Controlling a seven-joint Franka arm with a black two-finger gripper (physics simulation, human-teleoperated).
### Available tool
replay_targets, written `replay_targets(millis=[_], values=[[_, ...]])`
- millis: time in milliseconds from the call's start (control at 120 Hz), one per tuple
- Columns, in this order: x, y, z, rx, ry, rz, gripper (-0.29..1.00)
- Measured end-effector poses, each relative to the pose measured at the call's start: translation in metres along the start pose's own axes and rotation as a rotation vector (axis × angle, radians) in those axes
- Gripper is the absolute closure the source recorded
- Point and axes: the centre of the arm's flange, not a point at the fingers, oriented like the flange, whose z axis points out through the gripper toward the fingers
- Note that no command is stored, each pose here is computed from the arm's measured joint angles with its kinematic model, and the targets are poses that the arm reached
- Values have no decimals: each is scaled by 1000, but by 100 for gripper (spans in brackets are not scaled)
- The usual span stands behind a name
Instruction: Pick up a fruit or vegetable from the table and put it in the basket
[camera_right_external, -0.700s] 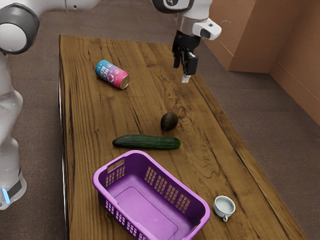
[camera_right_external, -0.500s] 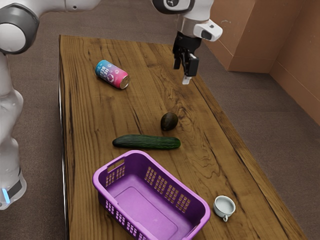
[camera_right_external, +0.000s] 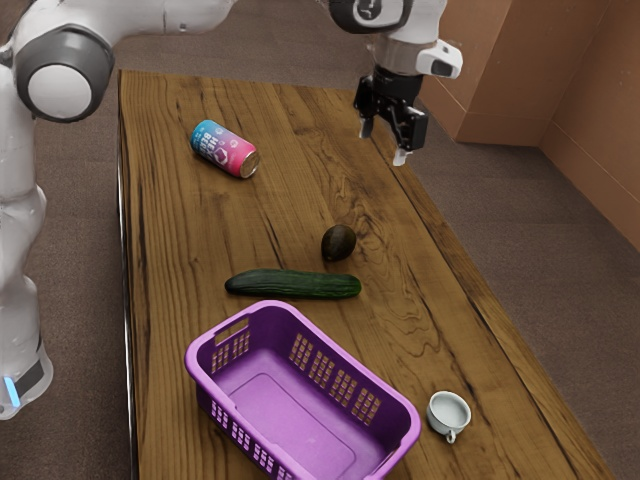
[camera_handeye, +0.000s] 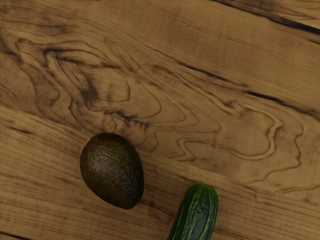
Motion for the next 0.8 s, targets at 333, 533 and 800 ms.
replay_targets(millis=[333, 533, 800], values=[[29, -17, 27, 6, -3, -333, 0], [29, -30, 81, 22, -72, -477, 0], [9, -34, 138, 4, -104, -593, 0]])
